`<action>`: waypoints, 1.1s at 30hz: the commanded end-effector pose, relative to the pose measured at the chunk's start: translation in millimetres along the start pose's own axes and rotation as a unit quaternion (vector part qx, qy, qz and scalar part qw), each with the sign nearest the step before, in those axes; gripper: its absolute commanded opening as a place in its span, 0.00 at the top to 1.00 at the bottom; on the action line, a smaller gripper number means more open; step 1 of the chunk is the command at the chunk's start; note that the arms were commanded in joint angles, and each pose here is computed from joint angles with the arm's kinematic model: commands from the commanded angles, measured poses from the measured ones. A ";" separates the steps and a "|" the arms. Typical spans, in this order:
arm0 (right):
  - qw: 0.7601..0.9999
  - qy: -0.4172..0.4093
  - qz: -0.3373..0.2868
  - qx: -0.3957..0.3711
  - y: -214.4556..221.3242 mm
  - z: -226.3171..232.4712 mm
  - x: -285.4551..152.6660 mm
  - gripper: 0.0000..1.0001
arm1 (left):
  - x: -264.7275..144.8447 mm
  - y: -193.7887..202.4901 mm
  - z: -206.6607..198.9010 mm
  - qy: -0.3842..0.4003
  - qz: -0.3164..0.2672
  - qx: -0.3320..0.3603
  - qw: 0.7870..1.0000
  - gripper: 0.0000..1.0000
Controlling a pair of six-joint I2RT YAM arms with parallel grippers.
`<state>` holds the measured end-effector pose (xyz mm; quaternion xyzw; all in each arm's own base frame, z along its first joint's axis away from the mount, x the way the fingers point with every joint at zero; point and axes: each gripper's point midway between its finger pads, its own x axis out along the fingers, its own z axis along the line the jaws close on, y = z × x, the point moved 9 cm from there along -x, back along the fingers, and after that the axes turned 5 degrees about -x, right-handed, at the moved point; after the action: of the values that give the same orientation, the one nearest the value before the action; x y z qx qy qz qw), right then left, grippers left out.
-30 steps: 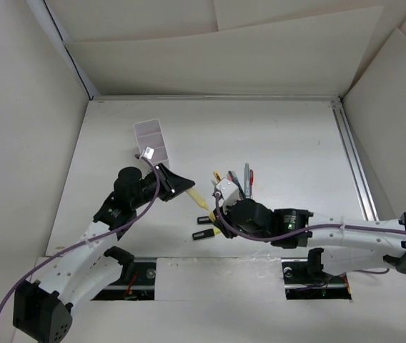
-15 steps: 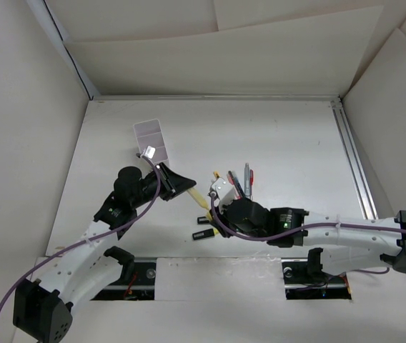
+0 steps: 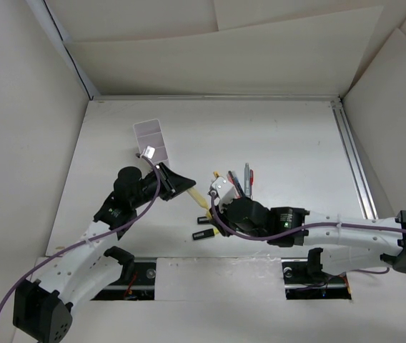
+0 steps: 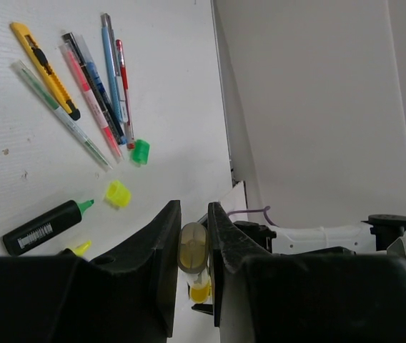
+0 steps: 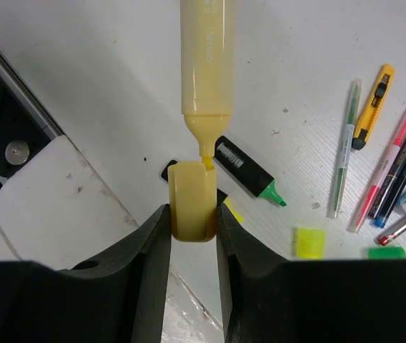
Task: Sort the stationery into containers
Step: Close the pen cap on the pen.
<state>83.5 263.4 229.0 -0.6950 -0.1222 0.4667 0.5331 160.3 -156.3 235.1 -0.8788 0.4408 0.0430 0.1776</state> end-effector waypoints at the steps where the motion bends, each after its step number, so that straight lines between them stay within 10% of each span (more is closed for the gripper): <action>1: 0.999 -0.002 -0.045 0.014 -24.2 1.2 -11.8 0.81 | -2.9 -3.8 -7.5 0.017 -0.014 0.017 1.000 1.00; 33: 0.998 0.018 -0.055 -0.001 -32.5 2.8 0.0 0.81 | 5.2 7.2 -7.4 0.030 0.038 0.024 0.999 1.00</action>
<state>88.4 265.4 230.1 -0.7104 -0.1191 0.4492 0.5285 158.1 -164.9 229.1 -0.8629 0.4706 0.0485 0.1777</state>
